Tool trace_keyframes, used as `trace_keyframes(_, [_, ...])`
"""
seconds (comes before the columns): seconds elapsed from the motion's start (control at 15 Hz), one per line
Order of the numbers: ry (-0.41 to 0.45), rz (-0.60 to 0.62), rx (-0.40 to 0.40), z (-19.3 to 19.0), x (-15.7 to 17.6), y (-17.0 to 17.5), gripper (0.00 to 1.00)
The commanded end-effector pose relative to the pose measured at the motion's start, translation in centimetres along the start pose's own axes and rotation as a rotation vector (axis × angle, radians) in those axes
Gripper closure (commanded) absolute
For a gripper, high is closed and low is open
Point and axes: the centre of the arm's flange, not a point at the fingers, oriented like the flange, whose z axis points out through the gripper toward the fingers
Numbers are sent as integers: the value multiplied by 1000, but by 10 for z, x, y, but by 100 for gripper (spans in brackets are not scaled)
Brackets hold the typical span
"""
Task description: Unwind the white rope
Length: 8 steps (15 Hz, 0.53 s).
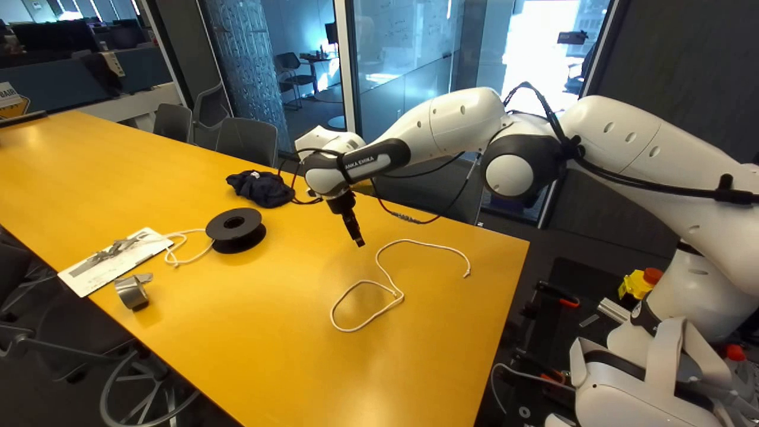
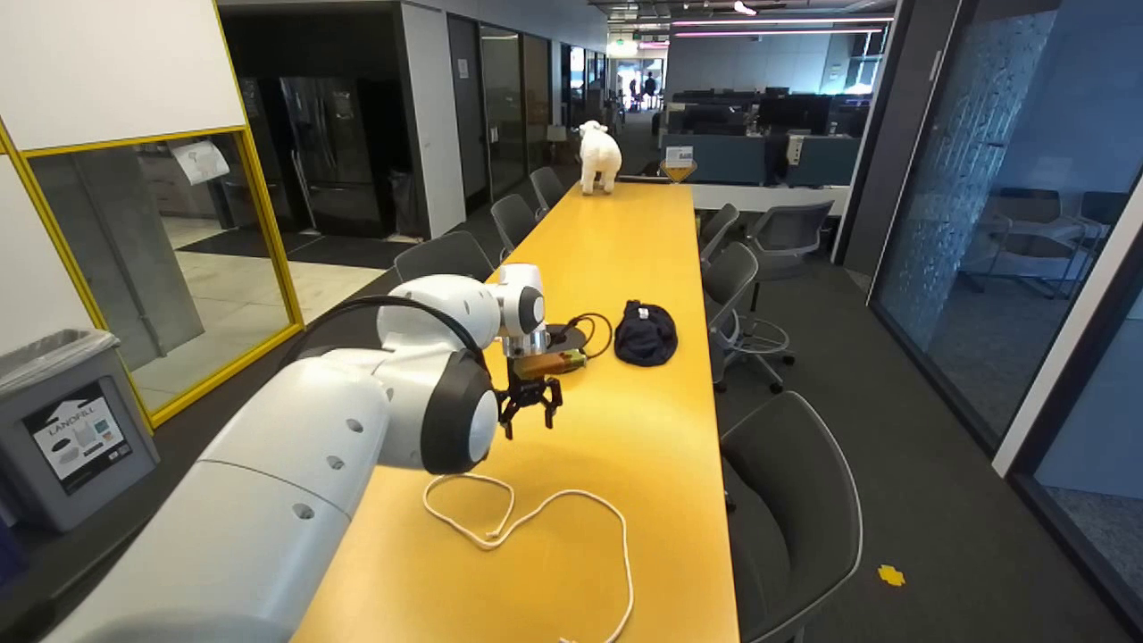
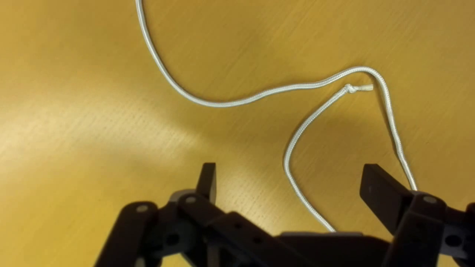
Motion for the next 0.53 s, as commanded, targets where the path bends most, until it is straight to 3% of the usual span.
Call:
trace_keyframes(0.0, [43,198,27,-13,-77,-30,0])
trace_keyframes(0.47, [113,568,33,-20,-139,-16,0])
